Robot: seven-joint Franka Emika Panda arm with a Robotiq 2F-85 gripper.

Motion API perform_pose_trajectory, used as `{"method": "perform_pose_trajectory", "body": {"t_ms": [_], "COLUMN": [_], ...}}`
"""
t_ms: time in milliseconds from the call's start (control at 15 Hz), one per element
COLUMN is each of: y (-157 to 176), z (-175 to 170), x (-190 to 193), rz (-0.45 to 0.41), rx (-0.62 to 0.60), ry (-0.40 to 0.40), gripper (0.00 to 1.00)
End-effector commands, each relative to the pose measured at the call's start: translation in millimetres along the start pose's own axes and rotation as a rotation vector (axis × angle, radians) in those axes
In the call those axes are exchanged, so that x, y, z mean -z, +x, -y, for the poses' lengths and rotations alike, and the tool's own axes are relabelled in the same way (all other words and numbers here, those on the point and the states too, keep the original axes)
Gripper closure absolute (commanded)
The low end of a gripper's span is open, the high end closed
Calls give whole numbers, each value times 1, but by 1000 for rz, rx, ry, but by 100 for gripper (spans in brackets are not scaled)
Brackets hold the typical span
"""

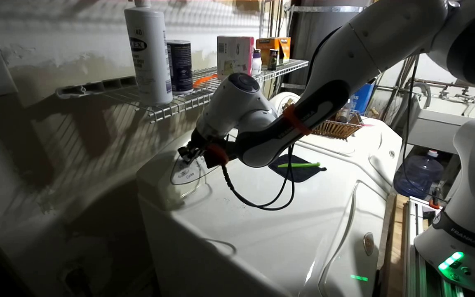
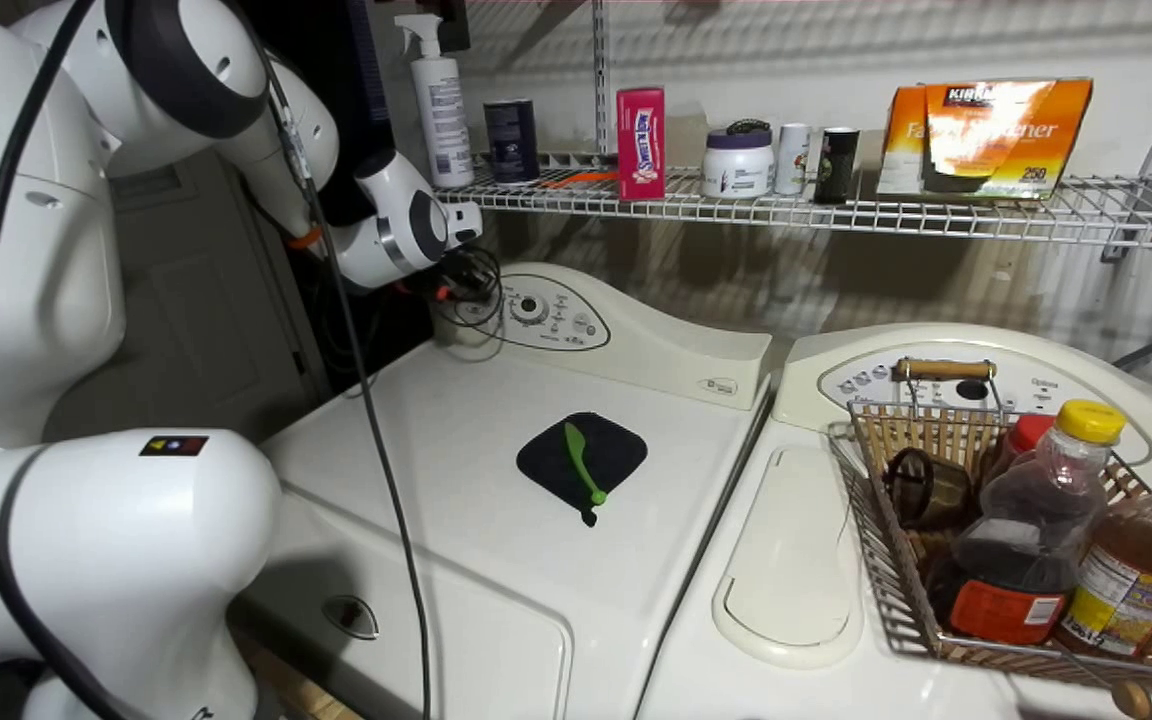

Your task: Press a button on the left side of the washing machine

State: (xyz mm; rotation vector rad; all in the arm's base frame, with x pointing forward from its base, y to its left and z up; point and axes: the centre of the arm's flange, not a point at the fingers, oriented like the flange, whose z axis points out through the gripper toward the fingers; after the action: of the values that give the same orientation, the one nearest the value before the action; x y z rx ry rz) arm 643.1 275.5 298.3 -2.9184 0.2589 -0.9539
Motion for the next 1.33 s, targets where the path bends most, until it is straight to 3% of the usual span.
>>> {"method": "perform_pose_trajectory", "body": {"t_ms": [0, 267, 667, 733, 867, 1067, 1267], "y": [8, 14, -3, -7, -14, -31, -54], "z": [21, 23, -20, -28, -38, -45, -58], "x": [-37, -28, 46, 62, 97, 145, 191], "rz": [-22, 26, 162, 190, 260, 304, 429], "rx": [15, 20, 143, 161, 236, 341, 417], "ry": [-47, -66, -88, -69, -20, 87, 139], "gripper": [100, 100, 100, 74, 67, 47, 24]}}
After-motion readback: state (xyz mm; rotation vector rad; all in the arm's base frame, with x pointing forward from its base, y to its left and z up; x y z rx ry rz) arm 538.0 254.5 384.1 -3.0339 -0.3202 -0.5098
